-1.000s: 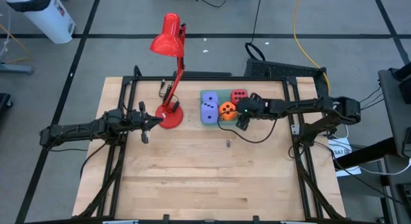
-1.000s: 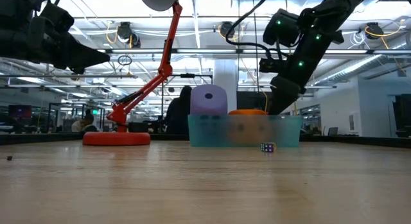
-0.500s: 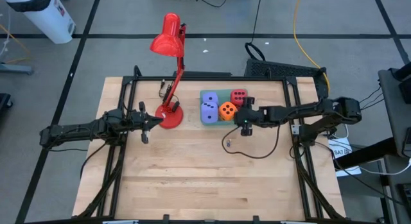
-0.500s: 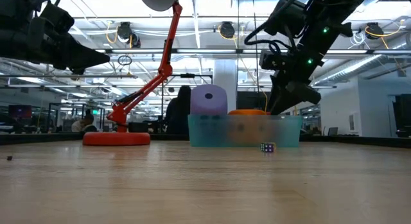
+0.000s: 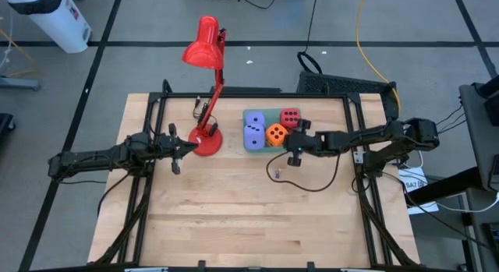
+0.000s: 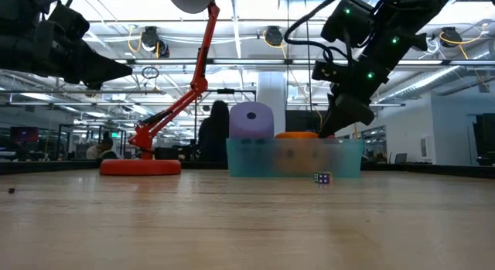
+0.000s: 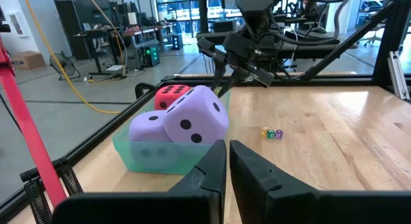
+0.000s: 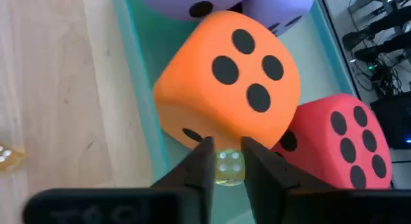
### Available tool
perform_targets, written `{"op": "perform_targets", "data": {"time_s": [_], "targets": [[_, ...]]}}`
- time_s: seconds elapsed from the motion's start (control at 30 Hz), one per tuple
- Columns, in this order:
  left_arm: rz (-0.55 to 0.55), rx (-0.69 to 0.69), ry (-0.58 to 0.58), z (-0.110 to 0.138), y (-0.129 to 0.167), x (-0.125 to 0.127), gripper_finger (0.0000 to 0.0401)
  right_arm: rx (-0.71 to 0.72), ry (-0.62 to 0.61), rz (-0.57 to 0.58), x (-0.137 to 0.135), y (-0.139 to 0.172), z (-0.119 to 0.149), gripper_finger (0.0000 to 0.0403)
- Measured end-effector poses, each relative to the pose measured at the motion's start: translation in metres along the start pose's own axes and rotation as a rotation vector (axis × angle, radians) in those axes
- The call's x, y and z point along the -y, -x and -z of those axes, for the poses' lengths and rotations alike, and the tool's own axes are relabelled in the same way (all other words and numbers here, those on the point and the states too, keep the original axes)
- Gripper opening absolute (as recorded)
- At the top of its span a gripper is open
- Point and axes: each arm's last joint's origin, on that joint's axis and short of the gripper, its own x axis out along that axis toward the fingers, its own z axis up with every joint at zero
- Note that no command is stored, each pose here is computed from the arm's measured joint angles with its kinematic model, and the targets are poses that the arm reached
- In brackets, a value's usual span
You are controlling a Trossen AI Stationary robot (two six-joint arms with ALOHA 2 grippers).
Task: Pick & Place Dice
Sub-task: Put the light green die into the green bin
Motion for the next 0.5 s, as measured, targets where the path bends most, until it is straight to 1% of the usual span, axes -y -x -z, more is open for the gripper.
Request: {"op": "perform_targets", "data": {"time_s": [0.1,0.17,0.2,0.27,0.33,0.4,0.43,0.5], "targets": [[0.0,0.0,0.0,0.0001,0.0,0.0,0.0033,0.012,0.016,0.002,-0.0003,0.0,-0.0008,0.0149],[0.0,0.0,0.0,0.0001,0.0,0.0,0.0033,0.019,0.018,0.035,0.0008,0.0,-0.0019,0.0211],[0.0,0.0,0.0,0.0001,0.0,0.0,0.0033,0.015,0.016,0.044,0.0011,0.0,-0.0016,0.0237],[0.0,0.0,0.0,0.0001,0.0,0.0,0.0033,0.001,0.021,0.043,0.001,-0.0001,-0.0001,0.0273],[0.0,0.0,0.0,0.0001,0.0,0.0,0.0033,0.004,0.01,0.035,0.0007,0.0,-0.0004,0.0289],[0.0,0.0,0.0,0.0001,0.0,0.0,0.0033,0.006,-0.006,0.025,0.0005,0.0,-0.0005,0.0289],[0.0,0.0,0.0,0.0001,0.0,0.0,0.0033,0.007,-0.003,0.017,-0.0003,0.0003,-0.0005,0.0283],[0.0,0.0,0.0,0.0,0.0,0.0,0.0033,0.015,0.018,-0.006,-0.003,0.0013,-0.0011,0.0258]]}}
